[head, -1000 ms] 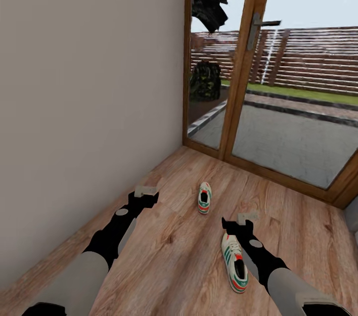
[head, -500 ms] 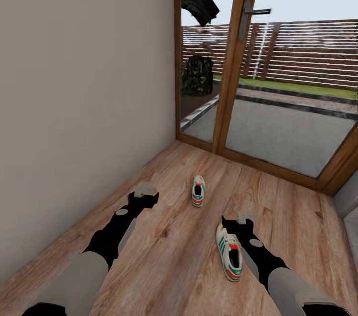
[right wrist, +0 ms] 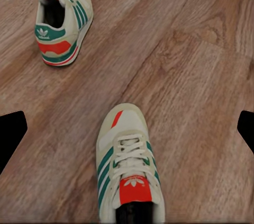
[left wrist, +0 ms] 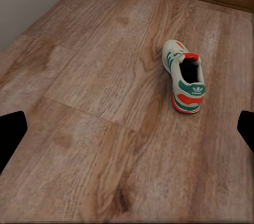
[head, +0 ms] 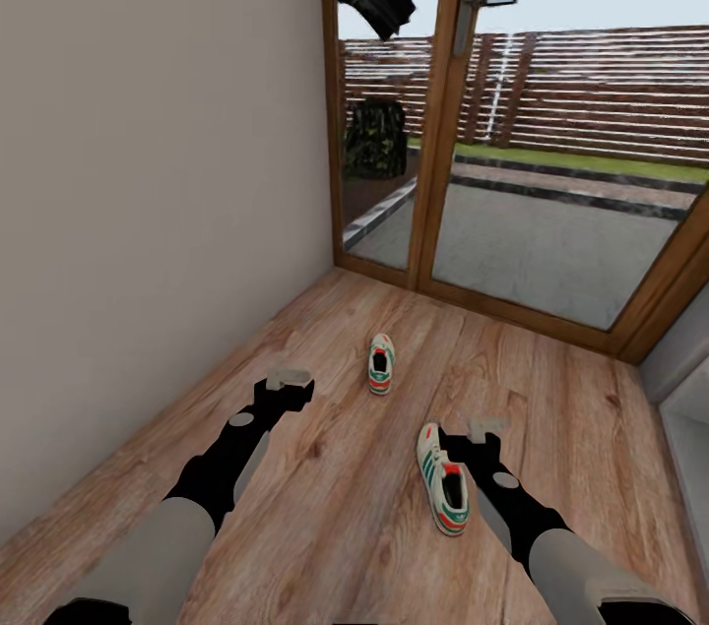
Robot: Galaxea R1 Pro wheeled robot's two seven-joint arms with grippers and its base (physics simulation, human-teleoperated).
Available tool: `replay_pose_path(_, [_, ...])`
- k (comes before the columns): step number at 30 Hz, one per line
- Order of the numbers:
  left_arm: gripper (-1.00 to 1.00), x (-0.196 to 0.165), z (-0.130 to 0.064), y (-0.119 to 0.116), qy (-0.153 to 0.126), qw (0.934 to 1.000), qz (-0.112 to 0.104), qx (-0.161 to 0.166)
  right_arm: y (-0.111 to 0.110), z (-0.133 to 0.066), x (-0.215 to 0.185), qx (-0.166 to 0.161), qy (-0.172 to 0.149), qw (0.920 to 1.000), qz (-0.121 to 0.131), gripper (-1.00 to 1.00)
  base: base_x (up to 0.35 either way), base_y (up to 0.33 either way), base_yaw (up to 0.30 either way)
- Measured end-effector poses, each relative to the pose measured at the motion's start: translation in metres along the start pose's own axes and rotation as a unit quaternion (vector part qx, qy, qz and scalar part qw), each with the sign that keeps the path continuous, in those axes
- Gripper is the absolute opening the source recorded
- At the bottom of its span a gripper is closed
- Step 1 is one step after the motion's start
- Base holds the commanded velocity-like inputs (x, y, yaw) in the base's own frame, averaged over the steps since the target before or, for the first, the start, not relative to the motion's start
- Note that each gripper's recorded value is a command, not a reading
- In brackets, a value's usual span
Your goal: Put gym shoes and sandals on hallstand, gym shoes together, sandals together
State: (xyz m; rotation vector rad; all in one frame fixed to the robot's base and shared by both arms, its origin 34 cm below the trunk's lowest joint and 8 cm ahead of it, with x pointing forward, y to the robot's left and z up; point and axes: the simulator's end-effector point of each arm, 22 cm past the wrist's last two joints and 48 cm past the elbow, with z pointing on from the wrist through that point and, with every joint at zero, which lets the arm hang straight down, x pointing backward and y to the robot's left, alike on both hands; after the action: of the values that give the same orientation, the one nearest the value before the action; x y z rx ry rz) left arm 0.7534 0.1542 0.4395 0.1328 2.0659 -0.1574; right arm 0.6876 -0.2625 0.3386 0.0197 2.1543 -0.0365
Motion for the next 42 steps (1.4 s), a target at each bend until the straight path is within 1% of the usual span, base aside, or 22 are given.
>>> replay_pose_path(7, [1.0,0.023,0.006,0.0,0.006,1.0,-0.001,0.0,0.001,0.007,0.022,0.0,0.006,1.0,0.0,1.0,0.0,0.0,-0.003])
replay_pose_path(24, [1.0,0.087,0.027,0.002,0.053,0.9985,-0.009,0.002,0.002,0.021,0.084,-0.001,0.054,0.9985,-0.001,1.0,0.0,0.0,0.0])
replay_pose_path(42, [1.0,0.156,0.042,0.003,0.104,0.9944,-0.018,0.003,0.002,0.03,0.15,-0.001,0.105,0.9944,-0.003,1.0,0.0,0.0,0.0])
